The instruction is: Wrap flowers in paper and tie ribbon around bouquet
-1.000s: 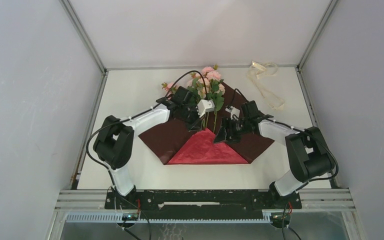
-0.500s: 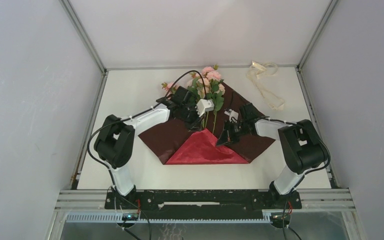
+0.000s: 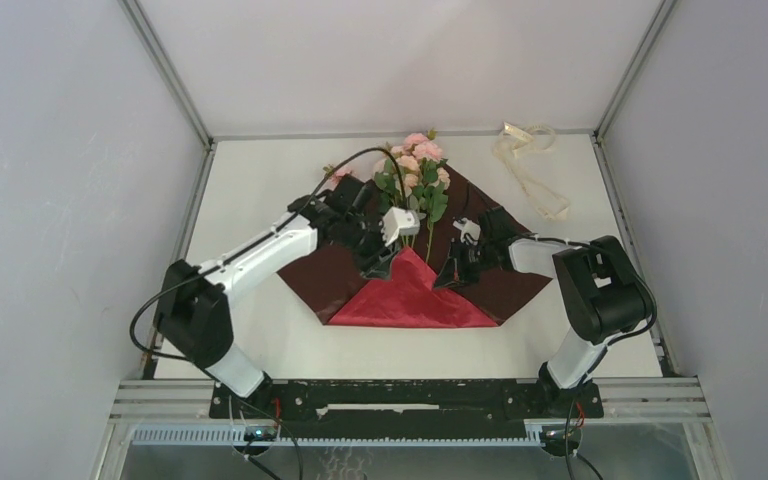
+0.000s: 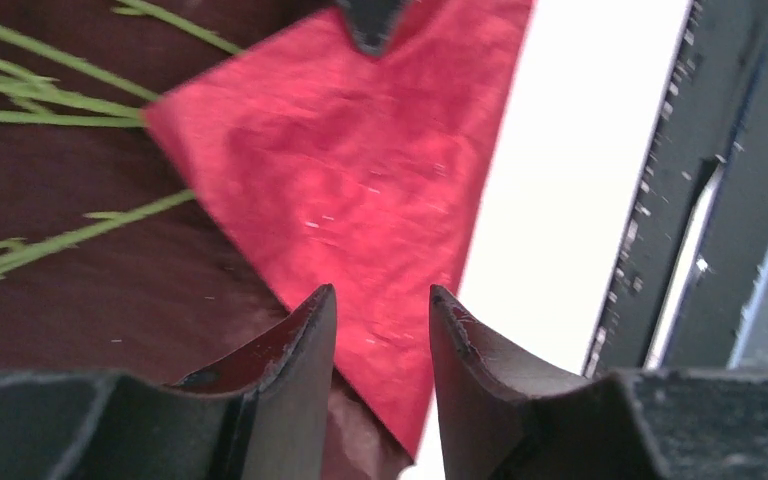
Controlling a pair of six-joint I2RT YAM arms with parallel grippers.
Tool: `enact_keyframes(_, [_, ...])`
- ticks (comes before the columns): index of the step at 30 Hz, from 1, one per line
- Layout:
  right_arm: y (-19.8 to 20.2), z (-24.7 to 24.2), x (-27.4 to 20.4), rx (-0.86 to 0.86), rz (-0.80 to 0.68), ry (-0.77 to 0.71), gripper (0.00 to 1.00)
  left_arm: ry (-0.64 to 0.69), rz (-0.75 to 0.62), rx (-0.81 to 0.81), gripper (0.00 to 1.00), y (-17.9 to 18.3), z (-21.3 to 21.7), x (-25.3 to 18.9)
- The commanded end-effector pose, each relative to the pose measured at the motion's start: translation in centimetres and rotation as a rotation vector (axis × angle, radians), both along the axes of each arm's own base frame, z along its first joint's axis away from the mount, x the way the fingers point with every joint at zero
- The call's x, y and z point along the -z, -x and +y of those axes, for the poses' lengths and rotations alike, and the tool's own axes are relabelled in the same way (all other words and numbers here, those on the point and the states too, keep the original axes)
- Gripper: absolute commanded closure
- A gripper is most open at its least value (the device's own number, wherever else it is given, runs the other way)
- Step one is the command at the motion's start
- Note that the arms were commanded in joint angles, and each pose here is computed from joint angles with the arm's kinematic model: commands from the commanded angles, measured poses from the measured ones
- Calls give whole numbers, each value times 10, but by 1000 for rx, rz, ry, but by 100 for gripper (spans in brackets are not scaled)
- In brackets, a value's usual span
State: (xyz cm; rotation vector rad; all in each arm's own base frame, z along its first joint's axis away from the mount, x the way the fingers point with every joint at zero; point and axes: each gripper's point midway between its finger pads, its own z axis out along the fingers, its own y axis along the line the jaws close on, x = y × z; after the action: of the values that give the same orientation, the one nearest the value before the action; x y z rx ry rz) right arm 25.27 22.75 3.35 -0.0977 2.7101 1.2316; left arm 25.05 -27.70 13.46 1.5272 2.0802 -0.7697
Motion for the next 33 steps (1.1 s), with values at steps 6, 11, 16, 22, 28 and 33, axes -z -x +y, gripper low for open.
enact_keyframes(6, [-20, 2, -11, 62, -62, -13, 100, -140, 58, 207, 60, 83, 14, 45])
enact_keyframes(11, [-20, 2, -13, 67, -61, -15, 100, -221, 22, 185, 64, 68, 19, 75])
enact_keyframes(16, [-19, 0, -15, 66, -69, -6, 100, -310, 11, 181, 67, 63, 33, 104])
enact_keyframes(22, [-17, -7, -13, 66, -72, 24, 100, -411, 25, 220, 67, 73, 60, 128])
enact_keyframes(28, [-15, -11, -12, 64, -66, 39, 100, -496, 77, 236, 68, 89, 84, 141])
enact_keyframes(33, [-13, -13, -9, 57, -58, 43, 100, -536, 122, 253, 69, 110, 110, 142])
